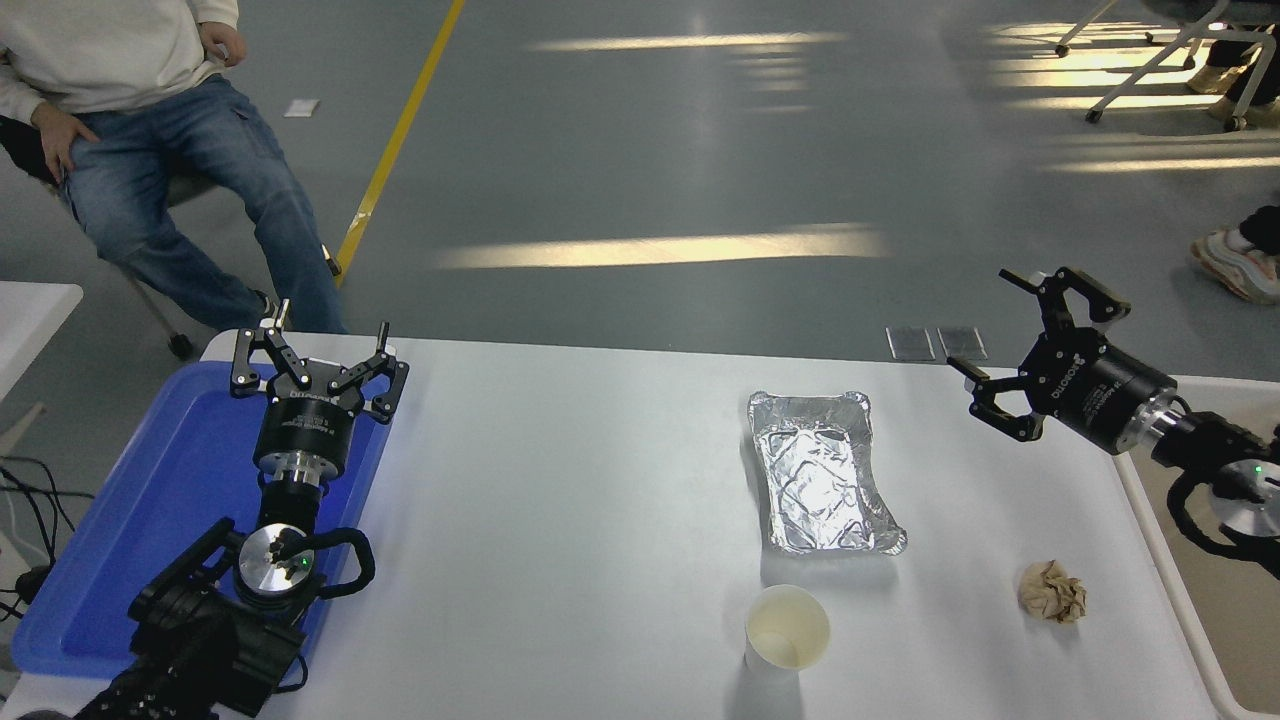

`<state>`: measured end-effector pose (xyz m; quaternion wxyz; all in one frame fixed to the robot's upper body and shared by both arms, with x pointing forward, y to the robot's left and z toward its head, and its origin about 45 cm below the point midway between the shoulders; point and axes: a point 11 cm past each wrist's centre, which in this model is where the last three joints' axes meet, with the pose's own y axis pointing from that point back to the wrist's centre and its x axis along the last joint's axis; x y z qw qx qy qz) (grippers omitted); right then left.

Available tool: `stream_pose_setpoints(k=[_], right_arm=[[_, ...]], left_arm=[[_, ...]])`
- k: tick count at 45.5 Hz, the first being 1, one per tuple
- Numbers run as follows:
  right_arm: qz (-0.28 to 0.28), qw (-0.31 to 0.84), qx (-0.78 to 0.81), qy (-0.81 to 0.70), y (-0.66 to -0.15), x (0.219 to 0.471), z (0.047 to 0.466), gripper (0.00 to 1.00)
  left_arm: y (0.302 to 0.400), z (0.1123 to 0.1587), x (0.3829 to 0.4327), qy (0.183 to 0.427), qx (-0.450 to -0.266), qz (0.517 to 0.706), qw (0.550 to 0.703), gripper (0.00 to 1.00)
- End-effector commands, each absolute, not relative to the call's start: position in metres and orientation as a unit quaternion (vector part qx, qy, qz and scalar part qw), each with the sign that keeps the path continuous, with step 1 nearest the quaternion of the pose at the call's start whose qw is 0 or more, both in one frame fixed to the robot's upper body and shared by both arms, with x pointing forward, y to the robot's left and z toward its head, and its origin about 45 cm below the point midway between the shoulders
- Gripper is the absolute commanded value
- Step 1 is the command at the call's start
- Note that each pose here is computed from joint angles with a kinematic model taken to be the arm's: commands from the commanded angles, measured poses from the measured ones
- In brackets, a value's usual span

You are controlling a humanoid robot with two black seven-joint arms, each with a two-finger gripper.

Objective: Pick up paper cup place in dustbin

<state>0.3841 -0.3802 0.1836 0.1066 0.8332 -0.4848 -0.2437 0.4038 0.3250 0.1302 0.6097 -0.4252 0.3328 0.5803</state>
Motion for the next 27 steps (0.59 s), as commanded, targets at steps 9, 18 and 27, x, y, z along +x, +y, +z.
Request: stream_pose_setpoints(k=[9, 18, 27], right_arm=[[-0.165, 0.255, 0.850, -0.430, -0.361, 0.383, 0.192, 1.00], [-0.139, 0.311, 0.848, -0.405, -0.353, 0.379, 0.195, 1.00], [-0.087, 0.381, 0.846, -0.362, -0.345, 0.372, 0.196, 1.00]], left_arm=[[0.3245, 0.1300, 0.4039, 0.334, -0.424, 0.580, 0.610, 1.00], [0.3245, 0.1300, 0.4039, 0.334, -0.424, 0.580, 0.610, 1.00], [0.3244, 0.1299, 0.4039, 0.334, -0.424, 0.580, 0.610, 1.00]])
